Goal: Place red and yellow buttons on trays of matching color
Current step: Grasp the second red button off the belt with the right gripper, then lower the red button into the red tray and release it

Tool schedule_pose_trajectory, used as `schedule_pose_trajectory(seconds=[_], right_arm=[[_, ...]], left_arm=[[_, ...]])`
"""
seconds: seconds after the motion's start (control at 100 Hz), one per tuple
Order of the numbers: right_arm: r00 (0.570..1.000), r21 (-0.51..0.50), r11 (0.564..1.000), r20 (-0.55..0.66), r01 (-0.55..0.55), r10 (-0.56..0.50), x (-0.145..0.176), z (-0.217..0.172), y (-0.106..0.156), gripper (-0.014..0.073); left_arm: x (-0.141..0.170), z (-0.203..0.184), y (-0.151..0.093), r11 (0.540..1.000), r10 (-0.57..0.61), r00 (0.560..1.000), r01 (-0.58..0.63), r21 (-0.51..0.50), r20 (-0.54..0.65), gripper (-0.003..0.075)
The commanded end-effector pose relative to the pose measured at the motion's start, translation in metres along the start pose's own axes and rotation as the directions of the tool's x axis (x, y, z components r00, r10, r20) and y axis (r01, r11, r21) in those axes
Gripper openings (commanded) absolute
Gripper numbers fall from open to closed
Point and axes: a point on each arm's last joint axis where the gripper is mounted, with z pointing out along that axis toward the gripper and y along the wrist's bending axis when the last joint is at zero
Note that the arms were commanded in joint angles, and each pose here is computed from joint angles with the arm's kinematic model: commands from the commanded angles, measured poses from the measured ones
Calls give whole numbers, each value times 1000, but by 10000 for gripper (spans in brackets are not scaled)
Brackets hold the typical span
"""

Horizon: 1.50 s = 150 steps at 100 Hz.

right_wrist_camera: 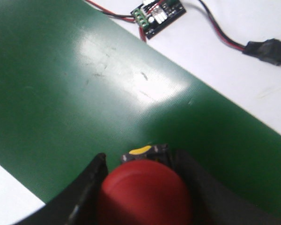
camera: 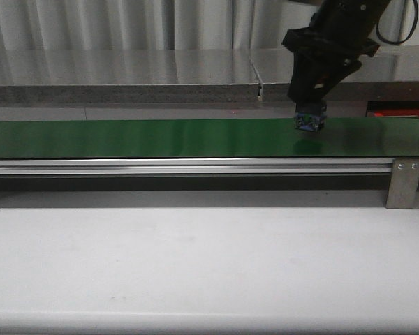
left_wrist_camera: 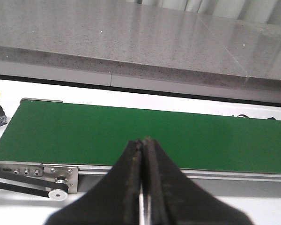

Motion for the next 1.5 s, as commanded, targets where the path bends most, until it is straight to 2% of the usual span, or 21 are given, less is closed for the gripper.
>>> schedule_pose_trajectory(seconds=[0.0,0.11,0.25,0.37,0.47,0.6,0.75,0.89,1.01,1.24,1.49], right_arm=[[991,74,997,133,-1,-9,-19,-55,-5,195],[984,153,988,178,-35,8,-24,-85,-26,195],[962,235,961,262,-144,79,-17,-124,-68,195],[932,297,918,327,-262,160,2,-147,-114,195],[896,331,866,368,-375,247,26,-163,-152,195],[843,337,811,434,-478,317,51,-175,-192,195],[771,273,766,482,-583,415,78,-176,-227,195],[740,233,742,472,-629,479,93,-158,-249,195],[737,217,736,440,-641,513,99,-135,-260,195],[759,214,748,381,-629,528,99,-97,-266,195],[777,252,746,344,-617,527,106,-84,-272,195]], left_arm=[[-16,-3,-1,1000,-6,995,6,-3,102,-19],[-16,-3,-1,1000,-6,995,6,-3,102,-19],[-16,-3,-1,1000,-6,995,6,-3,102,-19],[-16,-3,-1,1000,-6,995,6,-3,102,-19],[-16,-3,-1,1000,-6,995,6,-3,102,-19],[-16,-3,-1,1000,-6,995,6,-3,102,-19],[-16,-3,-1,1000,-6,995,6,-3,102,-19],[-16,-3,-1,1000,-6,995,6,-3,102,-19],[-16,-3,-1,1000,-6,995,6,-3,102,-19],[-16,-3,-1,1000,-6,995,6,-3,102,-19],[-16,-3,-1,1000,-6,995,6,-3,102,-19]])
